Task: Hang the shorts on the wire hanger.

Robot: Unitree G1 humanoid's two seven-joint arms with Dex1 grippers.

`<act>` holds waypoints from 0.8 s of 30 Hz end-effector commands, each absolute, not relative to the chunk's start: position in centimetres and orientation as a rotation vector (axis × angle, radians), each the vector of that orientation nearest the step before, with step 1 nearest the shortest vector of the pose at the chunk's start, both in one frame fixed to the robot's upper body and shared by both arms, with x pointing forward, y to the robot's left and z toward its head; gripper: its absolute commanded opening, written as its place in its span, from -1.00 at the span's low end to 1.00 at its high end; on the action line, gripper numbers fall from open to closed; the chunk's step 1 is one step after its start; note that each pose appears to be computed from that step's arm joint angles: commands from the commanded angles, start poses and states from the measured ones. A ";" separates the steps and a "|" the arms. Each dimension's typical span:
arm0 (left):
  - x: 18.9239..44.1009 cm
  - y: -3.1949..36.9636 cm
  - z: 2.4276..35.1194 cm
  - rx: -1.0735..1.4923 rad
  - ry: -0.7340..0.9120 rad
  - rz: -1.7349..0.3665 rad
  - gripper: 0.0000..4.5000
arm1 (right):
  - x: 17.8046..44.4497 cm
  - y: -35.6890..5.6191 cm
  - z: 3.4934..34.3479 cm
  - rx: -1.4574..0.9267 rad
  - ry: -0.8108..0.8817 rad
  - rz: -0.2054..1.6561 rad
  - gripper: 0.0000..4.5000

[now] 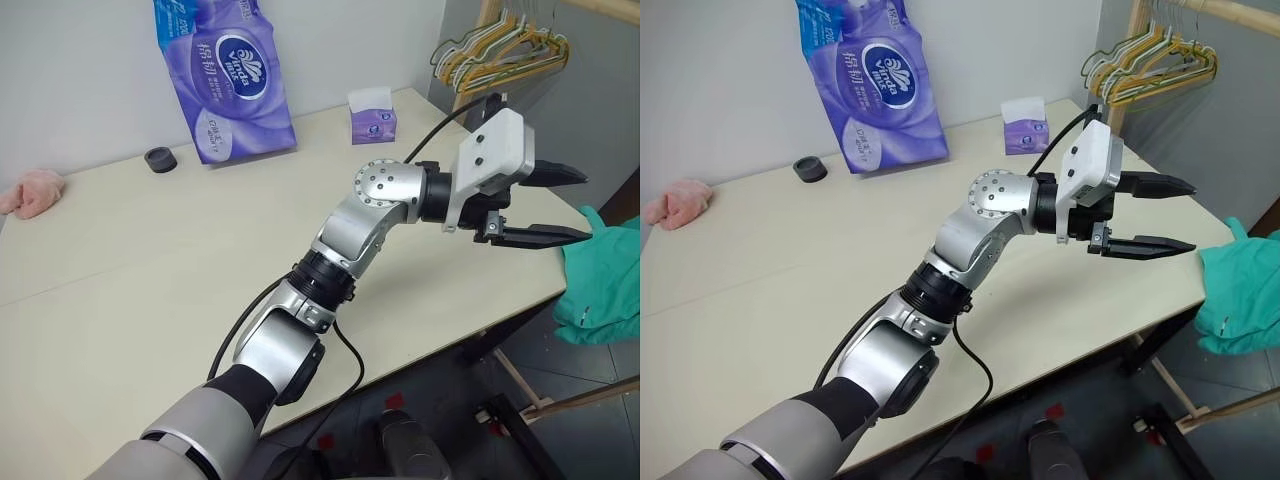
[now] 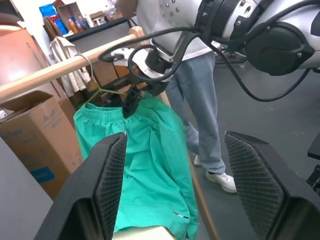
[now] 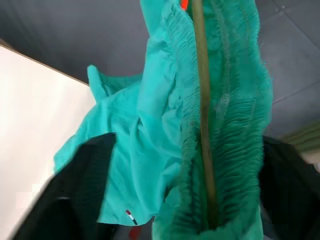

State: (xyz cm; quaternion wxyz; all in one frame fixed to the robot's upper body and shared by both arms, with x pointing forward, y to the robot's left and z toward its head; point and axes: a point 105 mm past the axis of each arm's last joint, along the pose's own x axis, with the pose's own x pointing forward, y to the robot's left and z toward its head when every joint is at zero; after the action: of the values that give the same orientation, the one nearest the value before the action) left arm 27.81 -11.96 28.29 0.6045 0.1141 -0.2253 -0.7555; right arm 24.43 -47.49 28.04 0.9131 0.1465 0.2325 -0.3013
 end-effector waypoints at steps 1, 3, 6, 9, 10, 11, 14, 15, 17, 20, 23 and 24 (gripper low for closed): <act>28.1 -11.4 29.6 0.260 -0.577 -1.714 0.46 | 24.2 -46.6 31.9 0.175 0.341 -0.634 0.99; 28.4 -11.2 29.3 0.264 -0.566 -1.700 0.46 | 24.2 -46.0 33.0 0.096 0.296 -0.656 0.99; 29.1 -10.5 28.7 0.277 -0.543 -1.669 0.46 | 24.2 -44.8 34.7 -0.047 0.189 -0.694 0.99; 30.3 -8.7 27.5 0.266 -0.490 -1.612 0.46 | 25.6 -41.9 36.0 -0.222 0.036 -0.637 0.99; 30.8 -7.9 27.0 0.271 -0.470 -1.579 0.46 | 26.3 -40.5 35.8 -0.287 -0.011 -0.595 0.99; 31.2 -7.3 26.6 0.276 -0.457 -1.557 0.46 | 26.7 -39.6 35.6 -0.324 -0.041 -0.569 0.99; 32.6 -5.1 25.4 0.253 -0.395 -1.453 0.46 | 28.7 -36.0 32.6 -0.361 -0.085 -0.455 0.99; 33.5 -3.7 24.8 0.245 -0.365 -1.369 0.46 | 30.0 -33.5 30.5 -0.363 -0.092 -0.364 0.99; 35.4 -0.5 23.5 0.240 -0.308 -1.169 0.46 | 32.0 -27.7 26.8 -0.370 -0.117 -0.162 0.99; 38.2 4.3 22.4 0.182 -0.275 -0.775 0.46 | 33.2 -21.4 22.6 -0.330 -0.144 0.040 0.99; 39.0 8.1 20.9 0.166 -0.243 -0.481 0.46 | 33.9 -18.0 19.9 -0.278 -0.161 0.138 0.99; 39.0 8.8 20.3 0.172 -0.226 -0.416 0.46 | 34.0 -17.3 19.6 -0.268 -0.178 0.156 0.99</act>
State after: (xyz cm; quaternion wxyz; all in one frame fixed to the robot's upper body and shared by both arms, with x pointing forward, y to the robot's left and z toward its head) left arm 39.06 7.64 18.49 0.9580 0.0765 -0.0804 -0.2643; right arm 34.15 -17.77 17.91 0.9891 -0.1194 -0.0350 0.0791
